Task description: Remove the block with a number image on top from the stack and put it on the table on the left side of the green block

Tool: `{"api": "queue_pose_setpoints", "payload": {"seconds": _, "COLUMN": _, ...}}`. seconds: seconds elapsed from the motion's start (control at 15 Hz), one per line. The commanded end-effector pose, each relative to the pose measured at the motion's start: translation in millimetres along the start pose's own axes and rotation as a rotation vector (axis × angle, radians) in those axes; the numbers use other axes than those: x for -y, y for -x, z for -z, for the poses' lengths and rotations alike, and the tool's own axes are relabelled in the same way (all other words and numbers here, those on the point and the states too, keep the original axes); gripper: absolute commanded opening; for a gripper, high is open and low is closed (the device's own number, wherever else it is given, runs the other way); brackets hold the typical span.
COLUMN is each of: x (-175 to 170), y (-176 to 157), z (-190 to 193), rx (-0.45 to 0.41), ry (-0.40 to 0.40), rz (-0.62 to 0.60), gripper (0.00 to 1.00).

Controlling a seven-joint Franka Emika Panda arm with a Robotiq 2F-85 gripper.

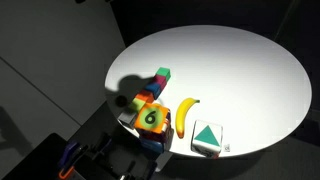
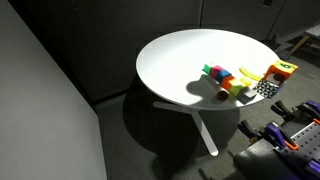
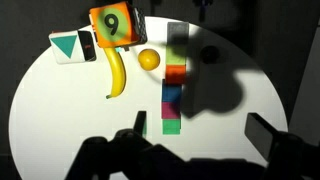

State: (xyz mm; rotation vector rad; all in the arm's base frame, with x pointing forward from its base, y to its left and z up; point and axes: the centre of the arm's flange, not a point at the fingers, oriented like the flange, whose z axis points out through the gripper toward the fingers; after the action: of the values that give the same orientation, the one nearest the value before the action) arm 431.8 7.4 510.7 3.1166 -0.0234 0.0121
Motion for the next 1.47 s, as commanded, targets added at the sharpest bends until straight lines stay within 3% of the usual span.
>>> {"api": "queue_pose_setpoints", "payload": {"seconds": 0.0, "x": 0.0, "y": 0.0, "z": 0.3, "rx": -0.001, "ry": 0.0, "rz": 0.0, "gripper": 1.0}}
{"api": "queue_pose_setpoints", "payload": {"seconds": 0.87, "x": 0.2, "y": 2.4, "z": -0.8, "rx": 0.002, "ry": 0.003, "rz": 0.001, "gripper": 1.0}}
{"api": "queue_pose_setpoints", "payload": {"seconds": 1.4, "x": -2.3, "y": 17.2, "z": -23.2, "rx": 0.079, "ry": 0.017, "rz": -0.008, "gripper": 1.0}}
